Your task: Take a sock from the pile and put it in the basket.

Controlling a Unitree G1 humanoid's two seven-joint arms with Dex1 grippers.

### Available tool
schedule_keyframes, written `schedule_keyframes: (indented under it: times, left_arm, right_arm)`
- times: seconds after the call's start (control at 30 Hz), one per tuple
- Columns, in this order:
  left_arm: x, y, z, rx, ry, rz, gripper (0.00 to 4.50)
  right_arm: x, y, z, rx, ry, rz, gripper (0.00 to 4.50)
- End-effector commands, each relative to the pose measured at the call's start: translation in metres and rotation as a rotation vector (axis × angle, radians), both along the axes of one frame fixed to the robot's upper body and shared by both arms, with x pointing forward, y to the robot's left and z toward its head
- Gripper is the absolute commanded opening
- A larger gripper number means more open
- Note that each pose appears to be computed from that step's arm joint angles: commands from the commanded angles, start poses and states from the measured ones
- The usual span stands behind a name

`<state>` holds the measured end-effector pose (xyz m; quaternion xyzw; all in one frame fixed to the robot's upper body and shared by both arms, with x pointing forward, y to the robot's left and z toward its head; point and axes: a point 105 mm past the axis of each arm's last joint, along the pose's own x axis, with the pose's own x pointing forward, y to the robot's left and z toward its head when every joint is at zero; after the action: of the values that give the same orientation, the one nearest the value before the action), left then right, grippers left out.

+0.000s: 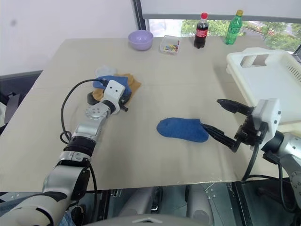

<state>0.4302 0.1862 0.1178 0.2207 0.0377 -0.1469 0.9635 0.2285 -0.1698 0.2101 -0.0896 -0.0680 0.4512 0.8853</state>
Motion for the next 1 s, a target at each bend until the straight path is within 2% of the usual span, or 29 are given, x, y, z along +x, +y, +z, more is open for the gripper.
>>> schedule_keyframes:
  times: [0.03,0.07,0.13,0.33,0.7,1.0]
  left_arm:
    - [0.004,0.007,0.014,-0.015,-0.047,0.028,0.96]
    - [0.004,0.007,0.015,-0.015,-0.050,0.028,0.80]
    - [0.004,0.007,0.015,-0.019,-0.052,0.031,0.01]
    - [0.004,0.003,0.017,-0.029,-0.060,0.019,0.01]
    - [-0.006,-0.038,0.058,-0.088,-0.131,-0.148,0.01]
    - [-0.023,-0.085,0.054,-0.059,-0.046,-0.326,0.01]
  right_arm:
    - [-0.002,0.001,0.007,0.002,-0.045,0.010,4.50]
    - [-0.001,0.001,0.007,0.002,-0.044,0.010,4.50]
    - [-0.001,0.000,0.007,0.003,-0.045,0.010,4.50]
    - [-0.001,0.000,0.007,0.005,-0.047,0.011,4.50]
    - [-0.002,0.001,0.005,0.007,-0.043,0.006,4.50]
    - [-0.001,-0.002,0.005,0.003,-0.051,-0.010,4.50]
